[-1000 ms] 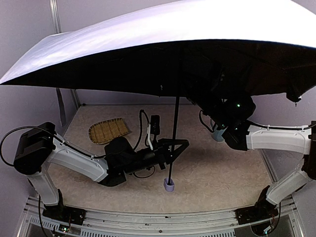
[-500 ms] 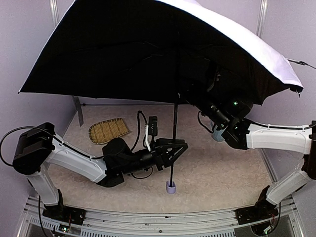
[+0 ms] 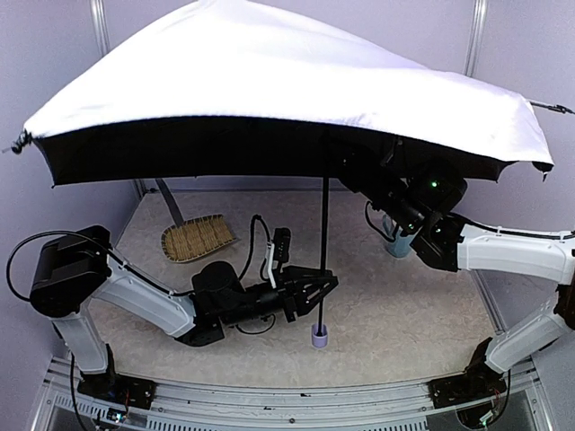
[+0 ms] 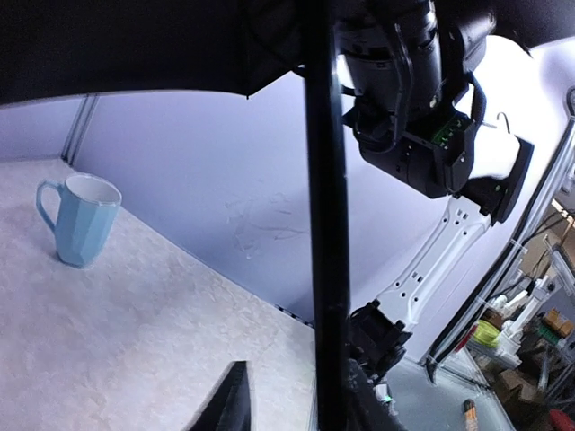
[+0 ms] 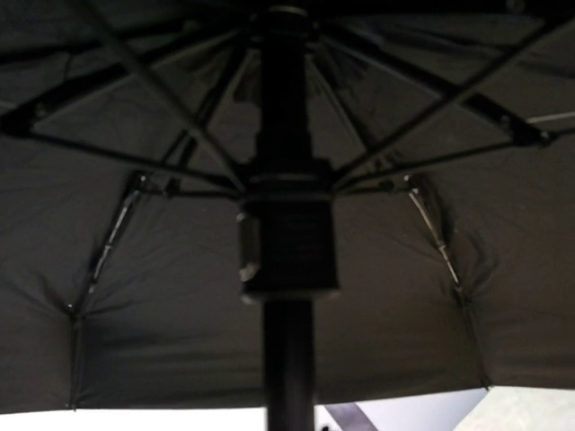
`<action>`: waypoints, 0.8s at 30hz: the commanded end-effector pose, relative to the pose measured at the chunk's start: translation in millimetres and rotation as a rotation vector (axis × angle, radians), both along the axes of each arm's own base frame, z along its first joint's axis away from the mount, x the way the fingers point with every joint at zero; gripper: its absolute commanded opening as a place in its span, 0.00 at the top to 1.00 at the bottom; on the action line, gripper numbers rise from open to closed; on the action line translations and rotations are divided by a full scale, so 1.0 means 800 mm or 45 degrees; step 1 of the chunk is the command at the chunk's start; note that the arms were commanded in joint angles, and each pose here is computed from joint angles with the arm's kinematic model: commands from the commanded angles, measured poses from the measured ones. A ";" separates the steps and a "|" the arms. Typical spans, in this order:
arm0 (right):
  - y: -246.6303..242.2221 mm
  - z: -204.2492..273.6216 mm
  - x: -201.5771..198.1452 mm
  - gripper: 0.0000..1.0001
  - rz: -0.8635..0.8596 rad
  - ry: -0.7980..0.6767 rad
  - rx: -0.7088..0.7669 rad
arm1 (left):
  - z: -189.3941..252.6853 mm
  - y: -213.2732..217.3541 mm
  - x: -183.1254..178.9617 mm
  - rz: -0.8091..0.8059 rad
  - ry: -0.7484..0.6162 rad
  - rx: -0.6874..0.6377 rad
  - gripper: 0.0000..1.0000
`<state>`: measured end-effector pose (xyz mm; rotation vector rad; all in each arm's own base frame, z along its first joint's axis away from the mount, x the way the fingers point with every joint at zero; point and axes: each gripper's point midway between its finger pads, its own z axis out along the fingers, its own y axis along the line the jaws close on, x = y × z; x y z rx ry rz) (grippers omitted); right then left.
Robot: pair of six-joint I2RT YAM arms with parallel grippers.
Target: Put away the umbrella
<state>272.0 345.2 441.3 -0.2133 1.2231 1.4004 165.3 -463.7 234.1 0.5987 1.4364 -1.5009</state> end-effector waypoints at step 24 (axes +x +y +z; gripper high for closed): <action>-0.023 0.074 0.020 0.60 -0.102 -0.222 0.338 | 0.026 -0.021 -0.020 0.007 -0.113 -0.076 1.00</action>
